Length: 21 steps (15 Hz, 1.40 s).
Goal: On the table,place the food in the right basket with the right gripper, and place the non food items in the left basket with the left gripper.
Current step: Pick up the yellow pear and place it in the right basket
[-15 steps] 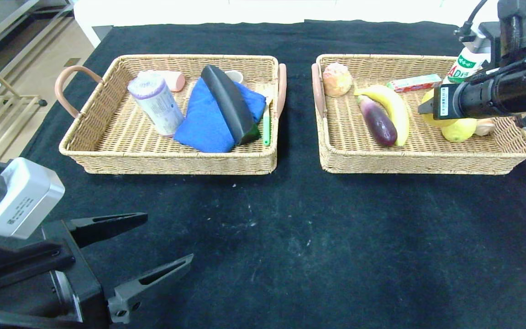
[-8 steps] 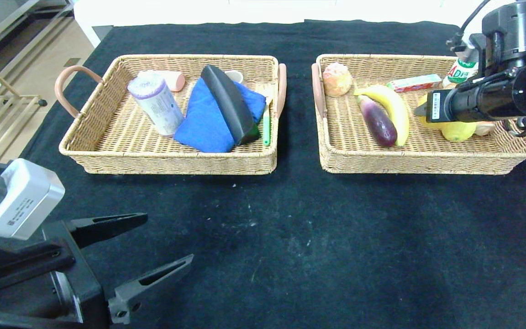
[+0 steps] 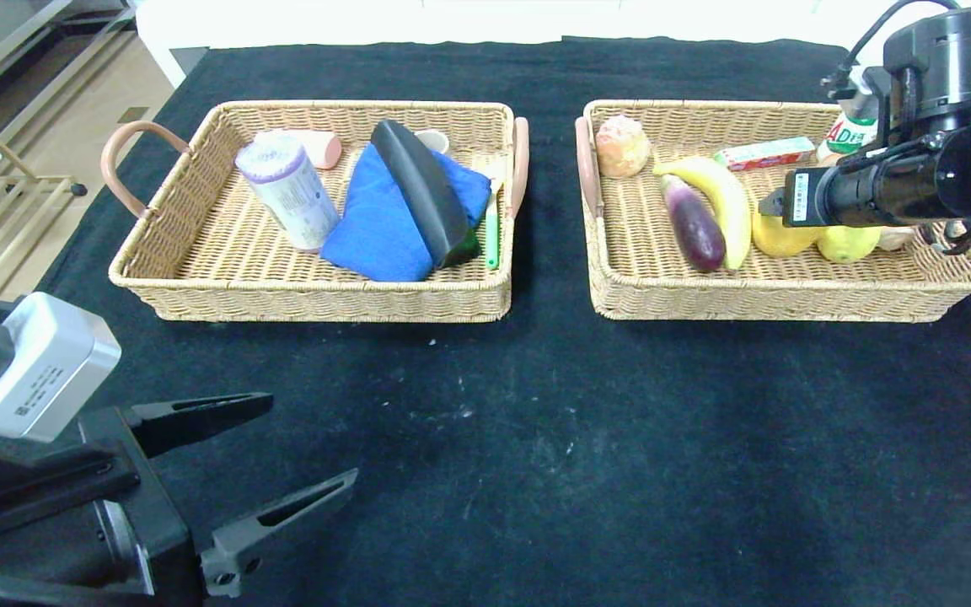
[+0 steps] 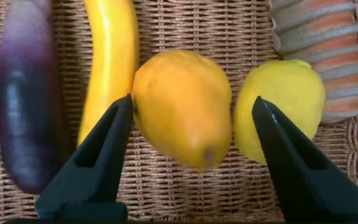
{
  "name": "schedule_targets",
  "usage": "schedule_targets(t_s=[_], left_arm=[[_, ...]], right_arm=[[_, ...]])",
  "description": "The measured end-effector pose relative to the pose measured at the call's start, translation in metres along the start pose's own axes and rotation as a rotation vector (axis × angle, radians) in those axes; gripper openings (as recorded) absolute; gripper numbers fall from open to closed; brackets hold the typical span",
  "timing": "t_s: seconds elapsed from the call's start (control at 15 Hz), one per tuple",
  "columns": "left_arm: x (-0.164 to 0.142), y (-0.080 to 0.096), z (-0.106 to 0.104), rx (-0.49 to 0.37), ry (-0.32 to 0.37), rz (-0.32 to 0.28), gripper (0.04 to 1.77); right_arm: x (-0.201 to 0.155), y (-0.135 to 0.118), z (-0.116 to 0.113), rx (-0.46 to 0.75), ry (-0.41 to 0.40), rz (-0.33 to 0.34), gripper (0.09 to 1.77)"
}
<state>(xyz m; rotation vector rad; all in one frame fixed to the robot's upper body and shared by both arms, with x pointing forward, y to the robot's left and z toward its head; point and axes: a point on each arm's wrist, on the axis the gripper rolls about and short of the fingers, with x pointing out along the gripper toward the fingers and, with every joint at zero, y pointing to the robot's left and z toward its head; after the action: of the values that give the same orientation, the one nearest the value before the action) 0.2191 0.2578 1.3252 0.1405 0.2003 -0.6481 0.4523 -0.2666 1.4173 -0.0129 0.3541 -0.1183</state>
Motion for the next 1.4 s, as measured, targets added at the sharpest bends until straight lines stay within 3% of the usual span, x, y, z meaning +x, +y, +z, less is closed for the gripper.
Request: schedule_targets(t_s=[0.73, 1.07, 1.4], left_arm=[[0.0, 0.0, 0.0, 0.002, 0.002, 0.0, 1.72], [0.003, 0.001, 0.001, 0.003, 0.001, 0.029, 1.72], [-0.008, 0.009, 0.003, -0.005, -0.021, 0.103, 1.72]], right_arm=[[-0.023, 0.003, 0.005, -0.004, -0.024, 0.033, 1.63], [-0.07, 0.0, -0.017, -0.074, 0.017, 0.075, 1.67], [-0.152, -0.03, -0.043, -0.184, -0.012, 0.146, 1.69]])
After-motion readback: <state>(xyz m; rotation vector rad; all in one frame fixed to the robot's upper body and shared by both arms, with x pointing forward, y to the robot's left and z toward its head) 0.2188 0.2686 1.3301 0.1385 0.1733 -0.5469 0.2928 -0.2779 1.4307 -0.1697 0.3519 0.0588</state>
